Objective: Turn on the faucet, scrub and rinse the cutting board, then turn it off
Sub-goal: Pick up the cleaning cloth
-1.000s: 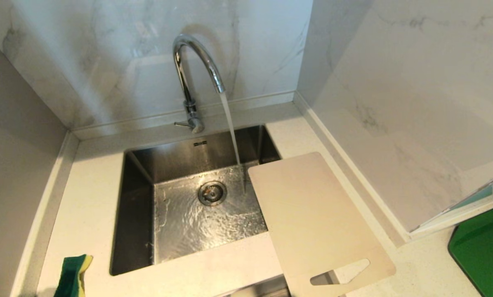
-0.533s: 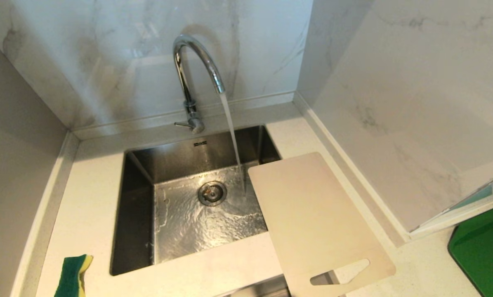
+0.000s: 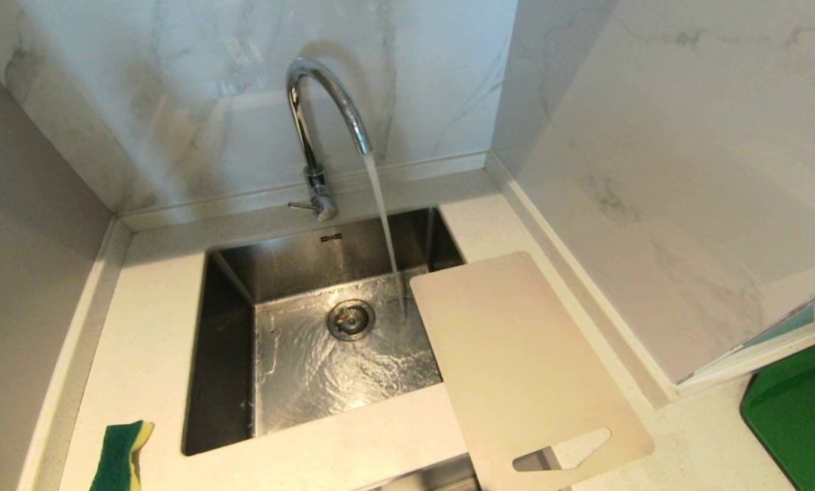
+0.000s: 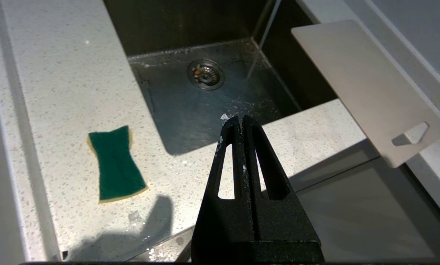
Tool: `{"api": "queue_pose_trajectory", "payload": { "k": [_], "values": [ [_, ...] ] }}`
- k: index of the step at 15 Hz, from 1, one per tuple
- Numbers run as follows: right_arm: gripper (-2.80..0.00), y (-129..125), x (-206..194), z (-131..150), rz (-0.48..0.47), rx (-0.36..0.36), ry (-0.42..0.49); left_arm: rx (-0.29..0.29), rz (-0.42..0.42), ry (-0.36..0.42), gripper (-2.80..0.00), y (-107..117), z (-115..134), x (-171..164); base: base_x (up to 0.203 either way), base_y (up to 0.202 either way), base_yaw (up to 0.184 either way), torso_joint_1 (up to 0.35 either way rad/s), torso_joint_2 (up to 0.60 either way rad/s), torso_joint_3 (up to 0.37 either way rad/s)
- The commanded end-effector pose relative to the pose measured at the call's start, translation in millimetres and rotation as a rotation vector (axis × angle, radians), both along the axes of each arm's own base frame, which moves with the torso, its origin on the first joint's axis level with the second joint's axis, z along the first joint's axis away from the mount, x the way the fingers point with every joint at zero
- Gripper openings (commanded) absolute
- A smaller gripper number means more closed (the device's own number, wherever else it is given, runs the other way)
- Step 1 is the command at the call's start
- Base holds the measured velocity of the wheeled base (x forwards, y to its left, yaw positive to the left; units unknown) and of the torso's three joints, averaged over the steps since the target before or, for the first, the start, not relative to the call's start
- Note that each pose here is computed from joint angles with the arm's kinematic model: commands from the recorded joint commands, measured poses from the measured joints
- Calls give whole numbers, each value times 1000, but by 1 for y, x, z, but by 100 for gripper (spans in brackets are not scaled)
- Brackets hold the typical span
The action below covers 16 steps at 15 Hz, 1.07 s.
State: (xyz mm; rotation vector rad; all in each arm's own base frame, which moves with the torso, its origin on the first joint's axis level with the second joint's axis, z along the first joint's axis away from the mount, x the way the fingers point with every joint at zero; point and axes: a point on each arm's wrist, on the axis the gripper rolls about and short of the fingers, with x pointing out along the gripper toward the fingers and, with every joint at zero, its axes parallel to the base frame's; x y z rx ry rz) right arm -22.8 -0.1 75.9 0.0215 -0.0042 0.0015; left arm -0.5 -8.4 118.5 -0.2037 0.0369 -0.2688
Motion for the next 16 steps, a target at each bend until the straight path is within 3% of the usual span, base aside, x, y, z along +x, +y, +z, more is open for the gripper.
{"api": "queue_pose_trajectory", "payload": {
  "k": [1, 3, 5, 7, 9, 13, 15, 16],
  "values": [
    [-280, 0, 0, 0, 0, 0, 1, 0, -67, 4, -280, 0, 0, 0, 0, 0, 0, 0, 0, 0],
    [-280, 0, 0, 0, 0, 0, 1, 26, -105, 1, -280, 1, 5, 0, 0, 0, 0, 0, 0, 0],
    [-280, 0, 0, 0, 0, 0, 1, 57, -39, 45, -280, 3, -8, -2, 0, 0, 0, 0, 0, 0],
    [-280, 0, 0, 0, 0, 0, 1, 72, 92, 81, -280, 5, -16, -4, 0, 0, 0, 0, 0, 0],
    [-280, 0, 0, 0, 0, 0, 1, 92, 152, 95, -280, 7, -29, -7, 0, 0, 0, 0, 0, 0],
    [-280, 0, 0, 0, 0, 0, 1, 106, 197, 6, -280, 7, -38, -18, 0, 0, 0, 0, 0, 0],
    [-280, 0, 0, 0, 0, 0, 1, 152, 243, -50, -280, 8, -40, -22, 0, 0, 0, 0, 0, 0],
    [-280, 0, 0, 0, 0, 0, 1, 212, 266, -55, -280, 8, -41, -22, 0, 0, 0, 0, 0, 0]
  ]
}}
